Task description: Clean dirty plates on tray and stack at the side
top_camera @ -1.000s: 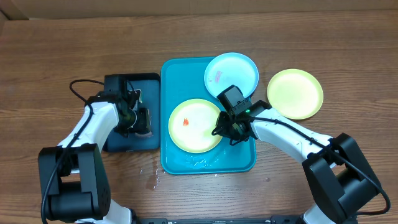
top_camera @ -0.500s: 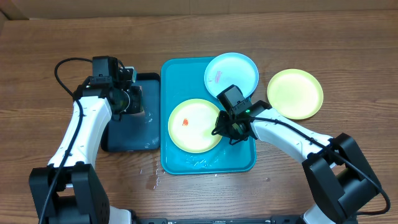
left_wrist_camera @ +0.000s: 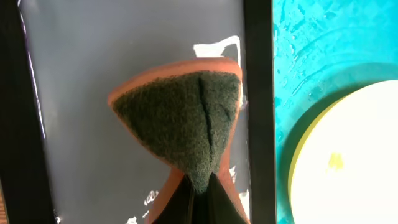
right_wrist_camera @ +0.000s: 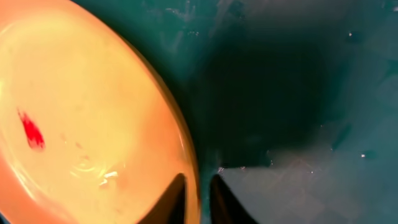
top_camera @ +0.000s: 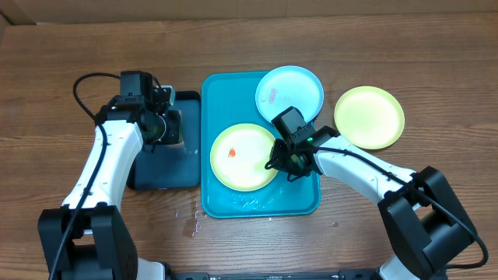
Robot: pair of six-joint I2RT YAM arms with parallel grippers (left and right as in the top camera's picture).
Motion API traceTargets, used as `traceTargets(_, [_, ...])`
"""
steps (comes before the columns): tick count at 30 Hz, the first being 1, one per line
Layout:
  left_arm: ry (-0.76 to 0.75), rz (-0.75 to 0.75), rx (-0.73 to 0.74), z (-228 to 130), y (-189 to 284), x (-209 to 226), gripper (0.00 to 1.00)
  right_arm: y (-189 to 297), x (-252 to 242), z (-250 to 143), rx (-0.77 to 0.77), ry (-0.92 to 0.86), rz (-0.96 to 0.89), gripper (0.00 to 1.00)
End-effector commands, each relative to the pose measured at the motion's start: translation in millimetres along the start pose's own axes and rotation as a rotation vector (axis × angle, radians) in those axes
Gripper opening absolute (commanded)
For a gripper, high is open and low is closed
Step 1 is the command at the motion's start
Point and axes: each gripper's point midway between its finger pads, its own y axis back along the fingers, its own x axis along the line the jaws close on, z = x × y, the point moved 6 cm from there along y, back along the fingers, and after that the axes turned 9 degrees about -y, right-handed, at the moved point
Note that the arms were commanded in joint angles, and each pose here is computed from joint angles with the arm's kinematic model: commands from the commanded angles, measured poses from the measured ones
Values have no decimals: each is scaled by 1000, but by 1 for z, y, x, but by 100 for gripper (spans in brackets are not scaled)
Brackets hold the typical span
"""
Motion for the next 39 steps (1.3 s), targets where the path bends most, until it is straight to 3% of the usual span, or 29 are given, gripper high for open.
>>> traceTargets(1, [-18,0,-44,9,11,-3,4,-3,-4,1,-9,-8,-17,4])
traceTargets(10, [-13,15,-47,13,16,-1,4,-3,-4,1,-9,-8,-16,4])
traceTargets(25, [-9,202,-24,32,64,18,4,-3,-2,2,-16,-6,-5,4])
traceTargets(39, [63,168,243,3,-4,21,4,-3,0,3,-25,-4,4,4])
